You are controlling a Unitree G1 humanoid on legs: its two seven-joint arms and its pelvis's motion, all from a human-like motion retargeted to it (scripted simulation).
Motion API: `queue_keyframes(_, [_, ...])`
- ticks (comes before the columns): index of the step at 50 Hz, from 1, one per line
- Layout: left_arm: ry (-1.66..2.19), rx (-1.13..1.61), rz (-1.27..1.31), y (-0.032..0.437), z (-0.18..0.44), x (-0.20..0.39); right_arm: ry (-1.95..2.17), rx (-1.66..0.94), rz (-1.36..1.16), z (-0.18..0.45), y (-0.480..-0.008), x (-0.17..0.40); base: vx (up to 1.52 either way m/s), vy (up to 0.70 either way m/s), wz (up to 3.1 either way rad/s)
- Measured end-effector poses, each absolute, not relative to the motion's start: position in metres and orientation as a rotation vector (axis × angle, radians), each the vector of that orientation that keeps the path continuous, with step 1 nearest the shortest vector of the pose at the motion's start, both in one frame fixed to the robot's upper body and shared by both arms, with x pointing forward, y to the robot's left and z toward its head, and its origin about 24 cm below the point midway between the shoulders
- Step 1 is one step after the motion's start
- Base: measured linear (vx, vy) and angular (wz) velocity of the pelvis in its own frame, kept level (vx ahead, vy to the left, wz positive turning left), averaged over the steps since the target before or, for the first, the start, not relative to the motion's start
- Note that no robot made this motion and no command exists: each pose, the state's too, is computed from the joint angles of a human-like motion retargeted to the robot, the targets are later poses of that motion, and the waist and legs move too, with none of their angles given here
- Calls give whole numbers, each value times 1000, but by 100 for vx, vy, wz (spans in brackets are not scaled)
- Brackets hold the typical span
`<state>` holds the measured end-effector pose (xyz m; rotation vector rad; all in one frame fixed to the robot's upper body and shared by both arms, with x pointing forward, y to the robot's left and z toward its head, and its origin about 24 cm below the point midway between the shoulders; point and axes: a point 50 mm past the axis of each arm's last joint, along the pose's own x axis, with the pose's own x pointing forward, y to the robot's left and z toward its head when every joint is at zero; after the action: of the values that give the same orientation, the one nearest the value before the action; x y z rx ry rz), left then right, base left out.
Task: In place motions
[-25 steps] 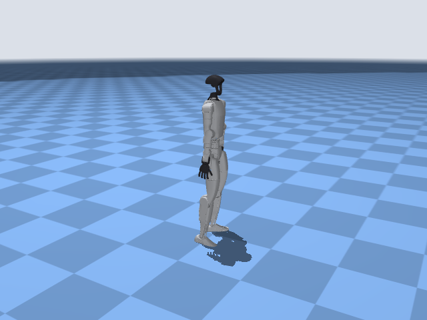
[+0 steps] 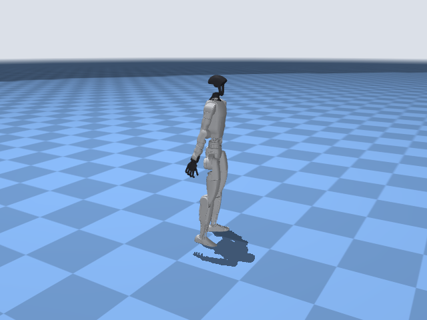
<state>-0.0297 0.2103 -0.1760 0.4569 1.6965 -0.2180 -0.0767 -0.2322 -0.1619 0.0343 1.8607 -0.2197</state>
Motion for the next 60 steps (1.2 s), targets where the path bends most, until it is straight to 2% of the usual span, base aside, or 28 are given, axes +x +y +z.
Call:
queue_keyframes(5, [1637,458,-219,213,-177,-16,1929,159,-277,-158,-221,-95,-1,1,18])
queue_keyframes(10, [1556,503,-214,222,-176,14,1862,188,-227,-165,-208,-84,-6,3,14])
queue_keyframes(17, [1559,451,-213,215,-177,15,1758,-84,-134,-171,-223,-48,3,20,-23])
queue_keyframes(23, [1532,361,-192,210,-177,34,1632,-165,-80,-175,-221,-17,-7,18,-43])
queue_keyframes(30, [1364,237,-195,202,-171,85,1746,-50,-74,-172,-214,-51,-3,3,-41])
queue_keyframes(35, [1246,252,-208,197,-163,117,1888,100,-179,-163,-215,-84,0,-3,82])
queue_keyframes(38, [1225,291,-249,190,-164,116,1963,215,-271,-157,-212,-104,13,-4,83])
queue_keyframes(41, [1254,341,-257,181,-171,93,1954,297,-332,-159,-208,-99,7,-4,42])
queue_keyframes(45, [1414,411,-215,201,-178,29,1800,146,-295,-169,-214,-46,0,-5,31])
queue_keyframes(48, [1759,434,-219,222,-170,-58,1638,6,-166,-173,-215,16,10,-5,-16])
queue_keyframes(53, [2211,228,-117,225,-128,-179,1223,-121,72,-156,-183,147,5,-4,-43])
queue_keyframes(57, [2363,142,24,210,-101,-230,872,-214,139,-122,-156,223,4,0,-25])
queue_keyframes(60, [2371,83,139,197,-100,-235,710,-280,165,-99,-141,254,0,-2,0])
